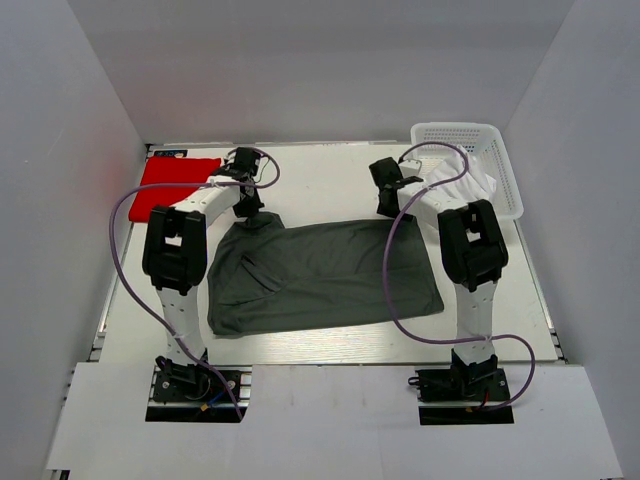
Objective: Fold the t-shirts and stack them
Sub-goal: Grap the side of the flattened tshirt furthest away from the robot with both arms, then fold the other side of the tshirt into a rectangle
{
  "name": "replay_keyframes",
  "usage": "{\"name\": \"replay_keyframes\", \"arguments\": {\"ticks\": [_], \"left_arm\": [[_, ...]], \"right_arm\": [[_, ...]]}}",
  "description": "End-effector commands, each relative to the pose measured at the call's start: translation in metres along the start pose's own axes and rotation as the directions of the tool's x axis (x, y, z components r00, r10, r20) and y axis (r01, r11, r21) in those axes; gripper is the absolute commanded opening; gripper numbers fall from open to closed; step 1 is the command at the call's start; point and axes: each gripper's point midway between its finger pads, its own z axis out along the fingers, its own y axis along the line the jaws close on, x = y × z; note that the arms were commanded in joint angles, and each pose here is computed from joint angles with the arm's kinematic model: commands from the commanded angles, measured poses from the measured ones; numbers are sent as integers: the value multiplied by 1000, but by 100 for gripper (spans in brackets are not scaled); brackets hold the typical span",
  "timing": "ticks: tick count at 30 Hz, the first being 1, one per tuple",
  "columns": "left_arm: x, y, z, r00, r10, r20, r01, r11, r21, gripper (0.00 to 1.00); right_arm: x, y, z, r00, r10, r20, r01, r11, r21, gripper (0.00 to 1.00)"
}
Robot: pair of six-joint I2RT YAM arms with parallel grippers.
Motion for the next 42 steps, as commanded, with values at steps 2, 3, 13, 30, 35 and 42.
{"name": "replay_keyframes", "arguments": {"ticks": [2, 3, 13, 30, 35, 42], "left_arm": [[-22, -6, -28, 996, -29, 80, 26, 999, 44, 0], [-24, -7, -28, 996, -32, 88, 28, 998, 49, 0], [-22, -4, -31, 996, -32, 89, 28, 998, 47, 0], [-8, 7, -67, 992, -81, 98, 73, 994, 86, 0], [15, 17, -85, 990, -118, 78, 109, 987, 119, 0], [60, 41, -112, 982, -183, 43, 175, 974, 144, 0]], "right_arm": [[-13, -7, -3, 999, -31, 17, 30, 998, 61, 63], [-13, -6, -3, 999, -34, 20, 33, 998, 61, 63], [8, -13, 7, 999, -24, -37, 26, 997, 71, 57], [-15, -14, -38, 998, 4, 68, -1, 999, -41, 0], [-4, -29, -60, 995, -4, 95, 10, 998, -61, 0], [21, -49, -94, 993, -25, 114, 35, 996, -87, 0]]}}
